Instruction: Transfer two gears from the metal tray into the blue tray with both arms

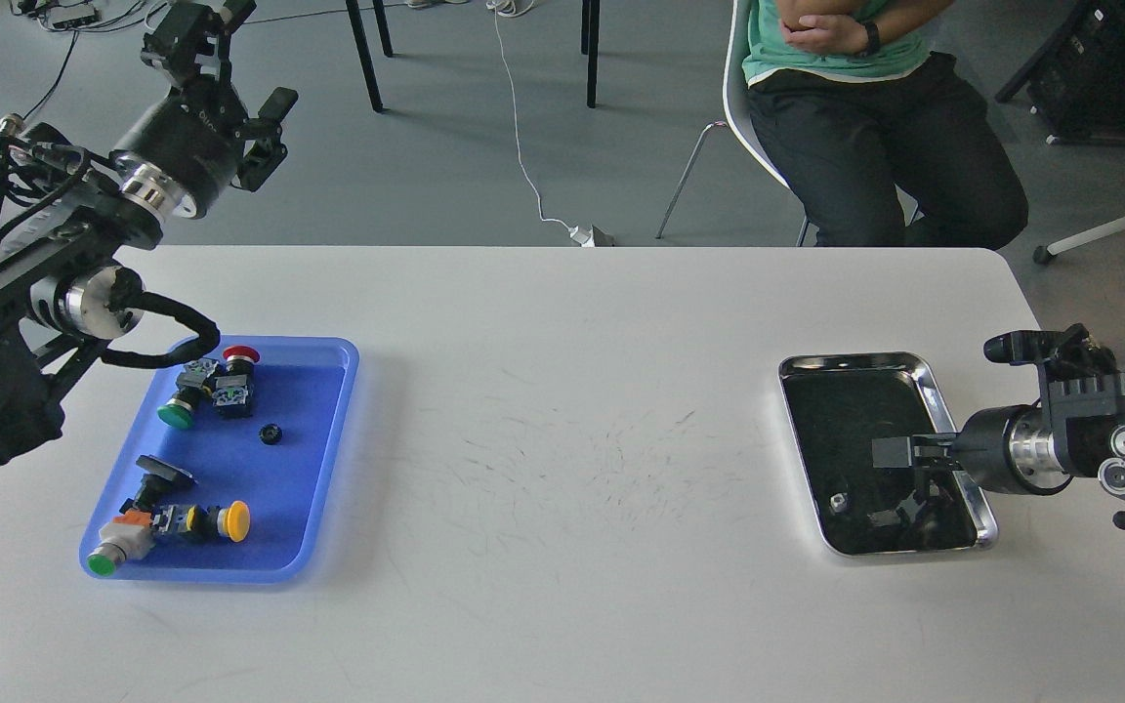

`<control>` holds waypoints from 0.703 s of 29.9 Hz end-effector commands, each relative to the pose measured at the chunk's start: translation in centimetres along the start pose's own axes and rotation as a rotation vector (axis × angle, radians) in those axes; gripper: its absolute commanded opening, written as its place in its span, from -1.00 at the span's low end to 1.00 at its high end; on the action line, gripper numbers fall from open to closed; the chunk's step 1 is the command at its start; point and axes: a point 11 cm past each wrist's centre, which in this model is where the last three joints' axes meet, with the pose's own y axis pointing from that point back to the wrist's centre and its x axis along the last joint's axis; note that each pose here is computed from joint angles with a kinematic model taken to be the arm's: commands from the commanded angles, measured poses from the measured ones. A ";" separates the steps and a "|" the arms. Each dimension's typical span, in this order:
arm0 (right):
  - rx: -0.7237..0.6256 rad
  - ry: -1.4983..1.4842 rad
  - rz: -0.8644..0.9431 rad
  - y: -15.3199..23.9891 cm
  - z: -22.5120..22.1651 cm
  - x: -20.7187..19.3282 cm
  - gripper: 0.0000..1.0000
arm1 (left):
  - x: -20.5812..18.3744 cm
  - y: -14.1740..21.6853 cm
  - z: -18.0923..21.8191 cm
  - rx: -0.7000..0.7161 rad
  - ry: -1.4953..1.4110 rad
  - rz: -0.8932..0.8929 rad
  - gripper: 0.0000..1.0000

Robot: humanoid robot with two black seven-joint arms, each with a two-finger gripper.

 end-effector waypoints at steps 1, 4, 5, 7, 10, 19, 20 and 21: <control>-0.005 0.009 -0.013 -0.3 -0.1 -0.1 0.52 | 0.0 0.0 0.0 0.000 0.000 -0.001 0.96; -0.025 0.035 -0.022 -0.2 0.1 0.1 0.39 | 0.0 0.0 0.0 0.000 0.001 0.000 0.96; -0.032 0.042 -0.028 -0.2 0.2 0.0 0.36 | 0.0 0.0 0.0 0.000 0.001 0.000 0.96; -0.037 0.054 -0.030 -0.1 0.2 0.3 0.30 | 0.0 0.0 0.0 0.000 0.000 0.001 0.96; -0.039 0.072 -0.029 0.0 -0.1 0.7 0.16 | 0.0 0.0 0.0 -0.002 0.001 0.000 0.96; -0.046 0.095 -0.068 0.2 -0.3 1.0 -0.16 | 0.0 0.0 0.1 -0.002 0.000 -0.001 0.96; -0.045 0.096 -0.069 0.2 -0.3 1.0 -0.17 | 0.0 0.0 0.2 -0.002 -0.001 0.000 0.96; -0.045 0.099 -0.069 0.2 -0.4 1.1 -0.17 | 0.1 0.0 0.2 -0.003 -0.001 0.000 0.96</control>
